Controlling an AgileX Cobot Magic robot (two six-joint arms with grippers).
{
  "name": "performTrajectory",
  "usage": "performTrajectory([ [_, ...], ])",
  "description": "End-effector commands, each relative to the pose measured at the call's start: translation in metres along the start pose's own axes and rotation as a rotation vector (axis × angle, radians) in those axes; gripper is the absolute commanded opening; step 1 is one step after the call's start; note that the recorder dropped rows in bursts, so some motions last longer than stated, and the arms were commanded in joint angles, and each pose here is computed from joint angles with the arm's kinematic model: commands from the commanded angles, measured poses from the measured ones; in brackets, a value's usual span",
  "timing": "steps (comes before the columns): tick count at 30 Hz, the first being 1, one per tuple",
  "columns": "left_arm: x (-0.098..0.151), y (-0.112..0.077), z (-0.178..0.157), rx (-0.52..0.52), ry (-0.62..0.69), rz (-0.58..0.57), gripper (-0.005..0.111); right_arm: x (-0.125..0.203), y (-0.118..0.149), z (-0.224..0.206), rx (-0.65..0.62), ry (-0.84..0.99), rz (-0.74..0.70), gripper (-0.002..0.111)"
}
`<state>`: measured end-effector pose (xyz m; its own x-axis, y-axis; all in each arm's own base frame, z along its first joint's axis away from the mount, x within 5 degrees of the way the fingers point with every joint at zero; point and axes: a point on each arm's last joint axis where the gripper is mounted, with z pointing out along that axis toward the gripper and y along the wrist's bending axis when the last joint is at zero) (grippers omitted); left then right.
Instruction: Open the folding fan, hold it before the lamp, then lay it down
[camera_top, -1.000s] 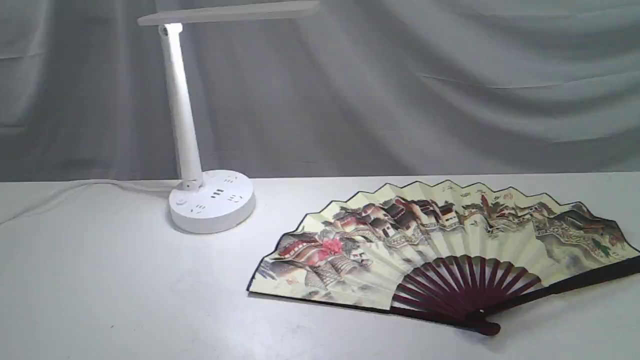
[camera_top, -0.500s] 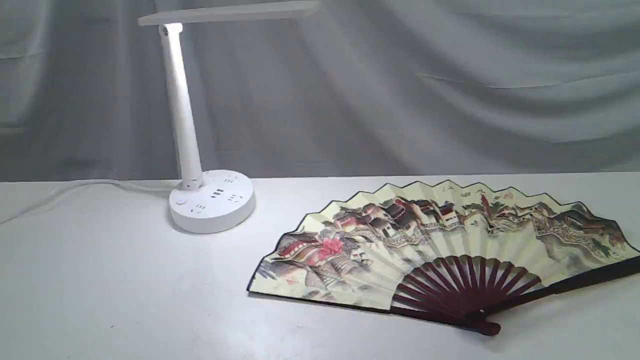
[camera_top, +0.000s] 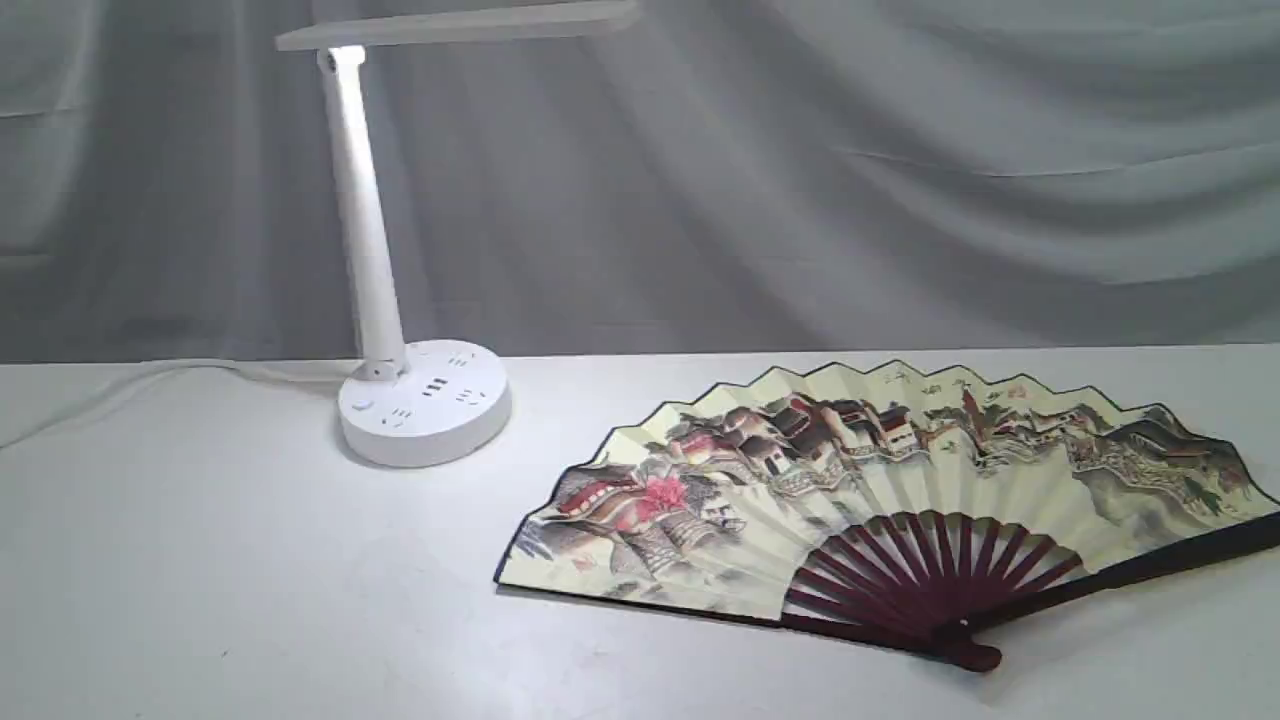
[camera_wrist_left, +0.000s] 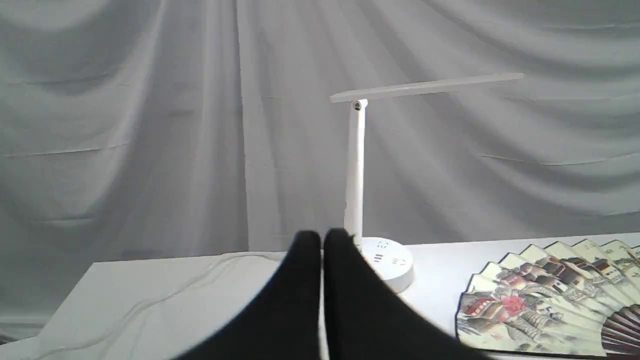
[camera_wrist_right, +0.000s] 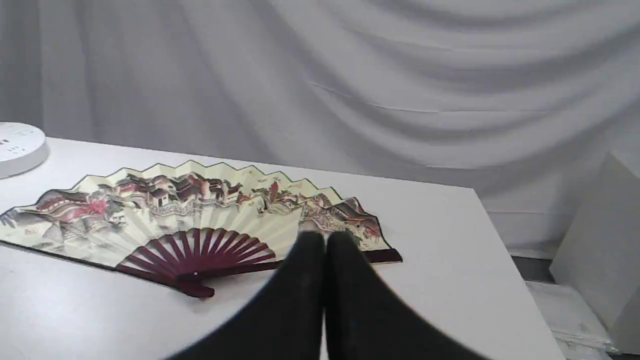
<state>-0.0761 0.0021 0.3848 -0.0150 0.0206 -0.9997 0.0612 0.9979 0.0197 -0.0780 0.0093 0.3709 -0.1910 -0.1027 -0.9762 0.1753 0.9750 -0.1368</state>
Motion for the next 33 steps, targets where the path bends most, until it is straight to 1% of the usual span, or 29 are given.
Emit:
performTrajectory([
  [1,0.002,-0.001,0.000,0.007,0.006,-0.007,0.000,0.002,-0.003,0.001,0.011,0.009,-0.018,0.000],
  [7,0.003,-0.001,0.007,0.006,-0.021,-0.004,0.000,0.004,-0.002,0.008,0.010,0.008,0.006,0.000],
  [11,0.014,0.000,0.026,0.004,-0.027,-0.006,0.000,0.012,0.000,0.027,0.007,0.013,0.022,0.000],
  [13,0.022,0.000,0.038,0.004,-0.020,-0.007,0.000,0.018,0.001,0.038,0.005,0.022,0.022,0.000],
  [18,0.059,0.000,0.071,0.003,0.058,-0.015,0.000,0.035,0.006,0.066,-0.007,0.037,0.019,0.000],
  [21,0.078,-0.001,0.085,0.003,0.090,-0.019,0.000,0.044,0.010,0.080,-0.024,0.026,0.030,0.000],
  [27,0.107,0.000,0.107,-0.008,0.057,-0.006,0.000,0.065,0.015,0.108,-0.029,-0.023,0.034,0.000],
  [31,0.113,0.000,0.113,-0.010,-0.009,-0.007,0.000,0.079,0.017,0.122,-0.030,-0.040,0.033,0.000],
  [33,0.115,0.000,0.115,-0.010,-0.009,-0.008,0.000,0.087,0.019,0.127,-0.031,-0.030,0.032,0.000],
])
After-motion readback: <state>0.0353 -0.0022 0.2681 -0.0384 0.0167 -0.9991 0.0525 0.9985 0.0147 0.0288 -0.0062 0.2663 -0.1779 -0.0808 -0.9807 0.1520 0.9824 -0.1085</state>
